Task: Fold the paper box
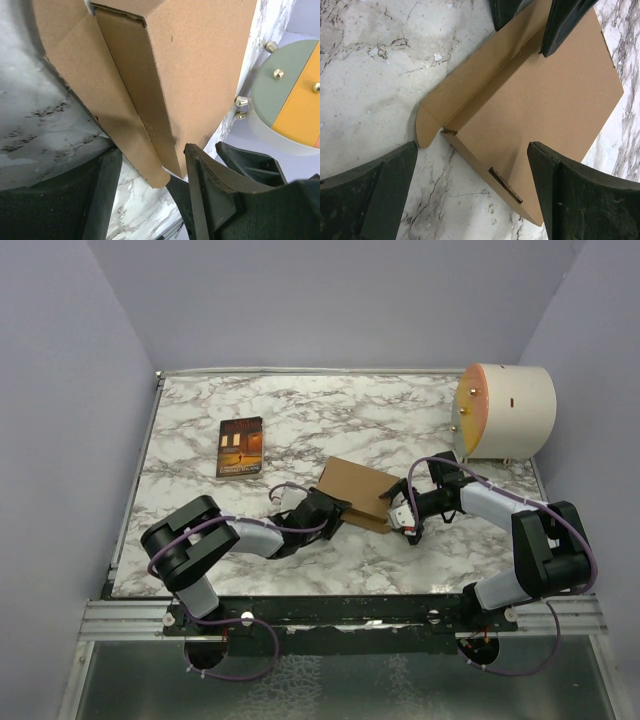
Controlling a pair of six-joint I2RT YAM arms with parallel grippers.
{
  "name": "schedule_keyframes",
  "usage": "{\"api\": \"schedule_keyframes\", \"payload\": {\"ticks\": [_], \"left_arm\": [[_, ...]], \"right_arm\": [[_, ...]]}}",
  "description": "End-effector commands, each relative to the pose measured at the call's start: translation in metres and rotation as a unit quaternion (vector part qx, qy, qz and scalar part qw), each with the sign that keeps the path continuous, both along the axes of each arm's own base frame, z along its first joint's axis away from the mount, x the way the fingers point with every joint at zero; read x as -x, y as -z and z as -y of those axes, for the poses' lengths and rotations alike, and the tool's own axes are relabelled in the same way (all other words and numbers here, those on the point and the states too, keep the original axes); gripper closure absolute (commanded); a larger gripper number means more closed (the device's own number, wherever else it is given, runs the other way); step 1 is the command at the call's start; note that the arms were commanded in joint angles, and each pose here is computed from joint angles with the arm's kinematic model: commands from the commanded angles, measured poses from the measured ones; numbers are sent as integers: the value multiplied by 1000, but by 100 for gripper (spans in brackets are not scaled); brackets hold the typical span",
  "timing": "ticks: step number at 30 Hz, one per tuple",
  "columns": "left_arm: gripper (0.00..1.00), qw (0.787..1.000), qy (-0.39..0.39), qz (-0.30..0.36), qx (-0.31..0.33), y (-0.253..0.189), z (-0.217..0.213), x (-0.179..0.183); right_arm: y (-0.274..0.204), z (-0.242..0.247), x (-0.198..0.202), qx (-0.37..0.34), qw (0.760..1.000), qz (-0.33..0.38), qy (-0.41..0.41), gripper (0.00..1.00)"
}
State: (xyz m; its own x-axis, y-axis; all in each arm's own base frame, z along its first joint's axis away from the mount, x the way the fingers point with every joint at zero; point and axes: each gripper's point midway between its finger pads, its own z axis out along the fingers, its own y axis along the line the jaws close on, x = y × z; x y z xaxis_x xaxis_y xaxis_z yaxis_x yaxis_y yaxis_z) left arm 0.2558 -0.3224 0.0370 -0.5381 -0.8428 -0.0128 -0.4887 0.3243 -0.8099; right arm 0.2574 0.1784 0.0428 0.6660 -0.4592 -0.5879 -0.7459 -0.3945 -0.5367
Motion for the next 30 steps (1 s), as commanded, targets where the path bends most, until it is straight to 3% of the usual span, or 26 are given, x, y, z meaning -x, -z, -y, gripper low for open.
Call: {"api": "schedule_keyframes", "payload": {"ticks": [1, 30], "left_arm": [[42, 993, 0, -68, -97, 43, -23, 16], [51, 984, -30, -124, -128, 64, -44, 18]], "right_arm": [[6, 2, 0, 16, 1000, -1, -1, 7], [-1, 1, -4, 13, 1000, 3, 13, 8]]}}
